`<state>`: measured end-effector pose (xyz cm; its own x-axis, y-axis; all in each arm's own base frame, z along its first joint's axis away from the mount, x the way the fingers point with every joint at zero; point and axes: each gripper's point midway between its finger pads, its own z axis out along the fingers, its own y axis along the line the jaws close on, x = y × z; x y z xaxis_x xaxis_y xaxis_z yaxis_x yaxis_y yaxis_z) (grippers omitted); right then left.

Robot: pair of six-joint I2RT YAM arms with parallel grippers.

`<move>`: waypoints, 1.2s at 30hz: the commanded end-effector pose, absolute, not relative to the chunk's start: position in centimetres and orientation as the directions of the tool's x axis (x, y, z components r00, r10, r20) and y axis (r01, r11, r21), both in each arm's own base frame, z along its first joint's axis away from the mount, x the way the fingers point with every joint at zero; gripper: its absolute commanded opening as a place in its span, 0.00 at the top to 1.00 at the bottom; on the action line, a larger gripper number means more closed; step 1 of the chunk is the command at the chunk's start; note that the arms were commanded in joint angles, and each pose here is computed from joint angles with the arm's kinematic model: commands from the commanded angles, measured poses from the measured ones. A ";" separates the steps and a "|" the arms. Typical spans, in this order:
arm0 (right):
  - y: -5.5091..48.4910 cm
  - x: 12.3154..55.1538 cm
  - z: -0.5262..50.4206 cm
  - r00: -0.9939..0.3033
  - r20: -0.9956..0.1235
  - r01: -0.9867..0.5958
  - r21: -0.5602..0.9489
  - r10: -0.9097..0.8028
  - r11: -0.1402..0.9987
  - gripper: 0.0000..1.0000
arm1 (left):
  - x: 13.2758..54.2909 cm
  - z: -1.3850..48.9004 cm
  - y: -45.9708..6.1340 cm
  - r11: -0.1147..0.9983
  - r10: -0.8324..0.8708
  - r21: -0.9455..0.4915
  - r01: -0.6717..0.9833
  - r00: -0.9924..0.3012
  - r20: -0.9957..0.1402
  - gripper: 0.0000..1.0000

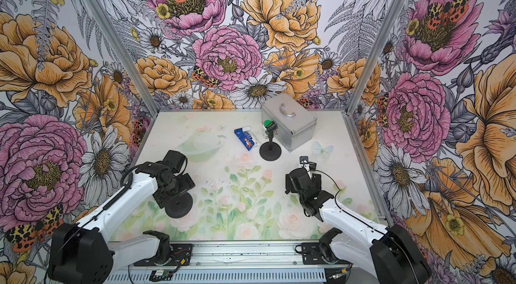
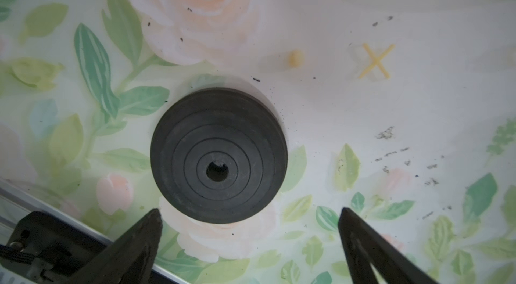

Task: Assemble a microphone stand
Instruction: Move the microphone stand base to the center of the board.

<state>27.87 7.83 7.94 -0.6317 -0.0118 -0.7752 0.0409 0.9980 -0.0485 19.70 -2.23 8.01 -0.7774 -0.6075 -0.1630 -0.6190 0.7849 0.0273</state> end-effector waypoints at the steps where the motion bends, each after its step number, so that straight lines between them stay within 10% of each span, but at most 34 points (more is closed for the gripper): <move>1: 8.2 28.6 8.7 -0.621 -0.784 0.046 -0.029 0.006 0.999 0.00 | 22.2 8.8 -2.4 0.832 -0.538 0.023 -0.555 -0.816 -0.210 0.01; 36: 8.3 28.8 8.3 -0.627 -0.779 0.049 -0.036 0.003 0.998 0.01 | 18.8 2.1 -6.8 0.849 -0.528 0.005 -0.529 -0.848 0.049 0.01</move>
<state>27.74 7.93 6.98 -0.6571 -0.0250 -0.7534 0.0318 0.9976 -0.0608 20.33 -4.96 3.28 -0.8553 -0.5148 -0.0579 -0.5174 0.8545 0.0459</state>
